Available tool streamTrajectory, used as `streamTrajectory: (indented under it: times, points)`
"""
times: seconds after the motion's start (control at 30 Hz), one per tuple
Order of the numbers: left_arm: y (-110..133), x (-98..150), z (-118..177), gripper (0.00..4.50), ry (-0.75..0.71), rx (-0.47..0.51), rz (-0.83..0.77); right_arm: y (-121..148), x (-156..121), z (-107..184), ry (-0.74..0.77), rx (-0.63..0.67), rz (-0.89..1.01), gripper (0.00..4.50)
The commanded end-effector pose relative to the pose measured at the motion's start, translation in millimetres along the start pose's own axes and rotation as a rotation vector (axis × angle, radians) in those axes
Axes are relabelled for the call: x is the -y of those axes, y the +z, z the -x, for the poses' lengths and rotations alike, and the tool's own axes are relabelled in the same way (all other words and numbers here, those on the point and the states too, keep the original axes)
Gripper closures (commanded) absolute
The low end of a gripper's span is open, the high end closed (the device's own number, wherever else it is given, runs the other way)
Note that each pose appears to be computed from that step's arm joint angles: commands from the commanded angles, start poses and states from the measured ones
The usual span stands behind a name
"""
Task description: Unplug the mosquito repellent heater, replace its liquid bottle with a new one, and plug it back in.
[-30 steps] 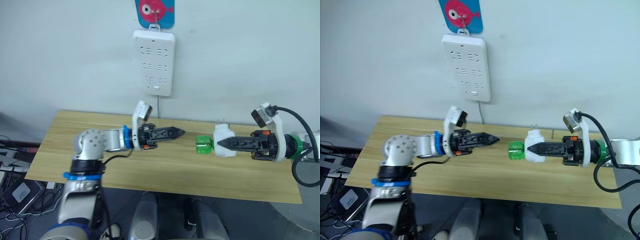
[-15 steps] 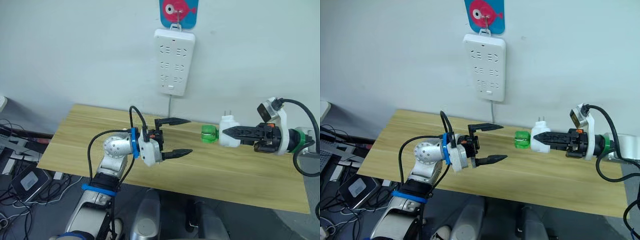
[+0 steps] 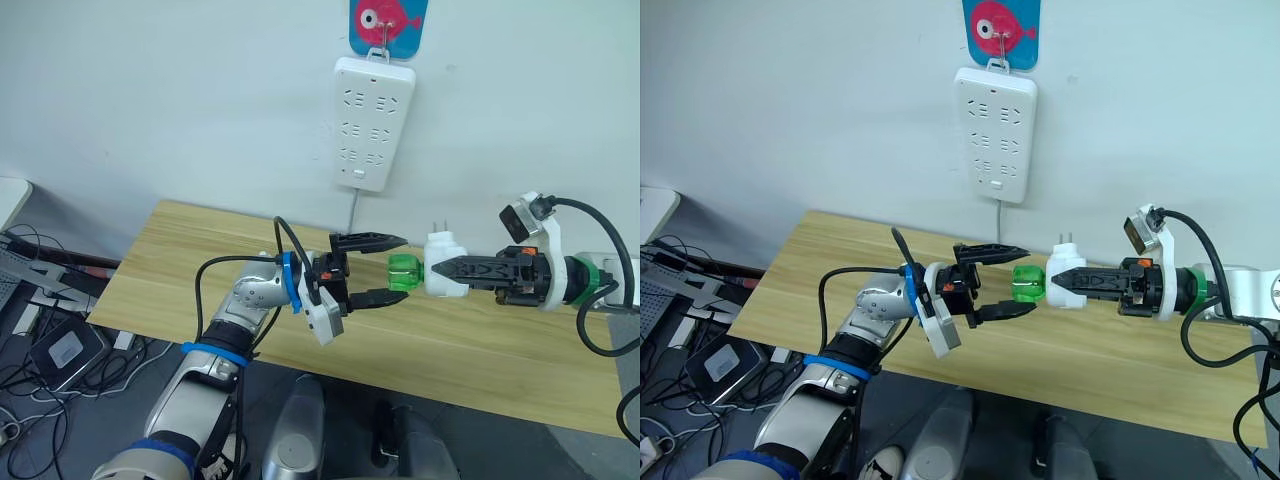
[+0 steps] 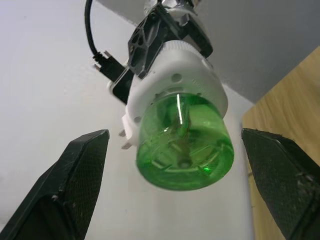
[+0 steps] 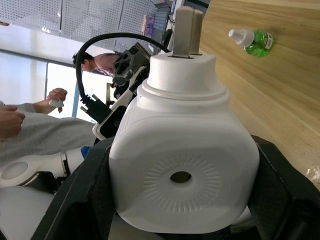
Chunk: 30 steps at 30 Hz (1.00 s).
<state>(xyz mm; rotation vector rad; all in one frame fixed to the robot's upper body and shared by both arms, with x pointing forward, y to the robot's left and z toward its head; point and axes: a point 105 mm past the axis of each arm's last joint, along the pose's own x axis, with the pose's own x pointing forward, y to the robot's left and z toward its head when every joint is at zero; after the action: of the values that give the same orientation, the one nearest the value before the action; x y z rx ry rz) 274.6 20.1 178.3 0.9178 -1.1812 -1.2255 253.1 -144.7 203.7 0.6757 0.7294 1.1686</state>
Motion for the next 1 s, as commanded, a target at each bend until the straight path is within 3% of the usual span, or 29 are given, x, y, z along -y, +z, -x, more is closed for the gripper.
streamTrajectory:
  times: [0.03,0.17,0.3,0.4,0.47,0.57,0.63,0.77,0.83,0.9,0.93,1.0]
  points:
    - [4.7,-2.8,-2.5,0.93,0.010,0.036,-0.021,-0.2,-11.4,-2.4,0.052,-0.006,0.026,1.47]
    - [5.6,-2.2,-2.7,2.16,0.010,0.042,-0.009,-2.6,-12.0,-3.6,0.058,-0.015,0.026,1.47]
    - [6.3,-3.8,-4.1,2.26,0.022,0.048,0.034,-6.1,-13.7,-4.5,0.067,-0.033,0.028,1.47]
    - [7.8,-8.9,-6.4,2.26,0.046,0.060,0.190,-9.2,-15.3,-3.8,0.061,-0.059,0.033,1.47]
    - [3.9,-8.7,-5.9,2.26,0.033,0.044,0.407,-12.5,-16.2,-2.6,0.048,-0.084,0.037,1.47]
    - [-6.4,-24.3,-4.2,2.26,0.099,0.021,1.104,-20.9,-14.2,-0.3,0.001,-0.135,0.063,1.47]
    - [-3.7,-29.2,-3.4,2.26,0.087,0.032,1.459,-20.2,-13.0,0.8,-0.002,-0.129,0.061,1.47]
    - [-5.7,-13.9,12.8,2.26,0.007,0.007,2.179,-19.7,-14.0,-2.0,0.006,-0.134,0.077,1.47]
    - [-6.0,-12.4,18.0,2.26,0.020,0.056,2.351,-19.9,-15.4,-3.8,0.015,-0.133,0.080,1.47]
    - [-3.9,-12.4,17.5,2.26,0.022,0.098,2.399,-18.7,-15.9,-4.3,0.020,-0.119,0.076,1.47]
    - [-3.3,-14.5,16.1,1.55,0.028,0.114,2.403,-17.9,-16.2,-4.0,0.021,-0.113,0.073,1.47]
    - [-4.5,-20.0,14.4,1.05,0.053,0.138,2.409,-16.7,-16.7,-3.1,0.020,-0.104,0.069,1.47]
